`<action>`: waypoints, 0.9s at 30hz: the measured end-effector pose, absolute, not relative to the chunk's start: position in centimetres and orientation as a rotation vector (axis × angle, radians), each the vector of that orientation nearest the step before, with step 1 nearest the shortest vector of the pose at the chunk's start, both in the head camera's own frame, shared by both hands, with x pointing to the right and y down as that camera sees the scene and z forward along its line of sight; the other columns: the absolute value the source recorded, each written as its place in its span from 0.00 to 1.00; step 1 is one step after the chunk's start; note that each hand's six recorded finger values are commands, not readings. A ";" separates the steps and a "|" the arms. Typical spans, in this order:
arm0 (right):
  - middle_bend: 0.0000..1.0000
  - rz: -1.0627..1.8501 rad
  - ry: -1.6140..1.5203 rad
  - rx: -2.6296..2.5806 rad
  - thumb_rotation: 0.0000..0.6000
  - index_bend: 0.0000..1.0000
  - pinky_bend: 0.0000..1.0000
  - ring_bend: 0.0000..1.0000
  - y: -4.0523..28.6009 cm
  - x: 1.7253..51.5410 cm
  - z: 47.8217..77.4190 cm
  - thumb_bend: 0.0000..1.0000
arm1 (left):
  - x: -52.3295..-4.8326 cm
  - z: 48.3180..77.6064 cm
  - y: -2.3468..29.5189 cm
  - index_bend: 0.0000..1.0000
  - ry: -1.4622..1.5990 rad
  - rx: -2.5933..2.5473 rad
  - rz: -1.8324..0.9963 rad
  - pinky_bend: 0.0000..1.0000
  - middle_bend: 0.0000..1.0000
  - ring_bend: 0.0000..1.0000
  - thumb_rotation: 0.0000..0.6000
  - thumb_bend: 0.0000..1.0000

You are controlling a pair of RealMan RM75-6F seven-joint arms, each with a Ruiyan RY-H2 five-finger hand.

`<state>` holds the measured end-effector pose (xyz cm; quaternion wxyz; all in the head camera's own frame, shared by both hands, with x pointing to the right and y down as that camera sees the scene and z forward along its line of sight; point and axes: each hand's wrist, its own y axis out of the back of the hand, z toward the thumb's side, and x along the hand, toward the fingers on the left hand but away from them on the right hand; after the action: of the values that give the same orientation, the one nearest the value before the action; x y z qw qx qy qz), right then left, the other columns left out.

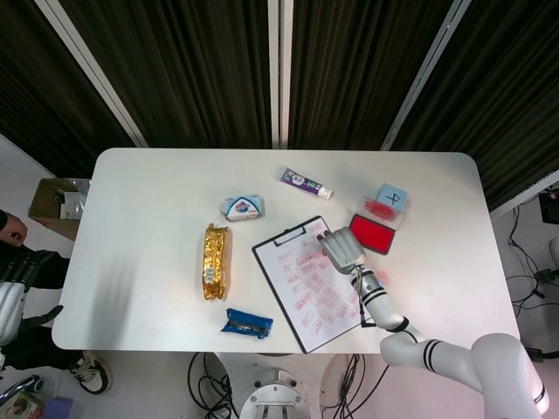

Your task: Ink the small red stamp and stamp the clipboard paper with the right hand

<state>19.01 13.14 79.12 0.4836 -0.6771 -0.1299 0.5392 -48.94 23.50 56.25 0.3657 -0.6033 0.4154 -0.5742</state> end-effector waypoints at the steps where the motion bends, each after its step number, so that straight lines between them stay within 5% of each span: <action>1: 0.83 1.313 -0.317 -1.651 1.00 0.99 1.00 0.78 13.2 19.0 79.2 0.45 | -48.9 56.3 23.5 0.16 1.068 -1.551 -1.477 0.25 0.17 0.16 1.00 0.00; 27: 0.84 1.316 -0.323 -1.659 1.00 0.99 1.00 0.78 13.4 19.1 79.6 0.45 | -49.2 56.2 23.7 0.16 1.074 -1.545 -1.483 0.25 0.17 0.16 1.00 0.00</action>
<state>19.12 13.44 79.60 0.4792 -0.6798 -0.1324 0.5393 -49.24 23.68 56.18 0.3643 -0.6005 0.4174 -0.5766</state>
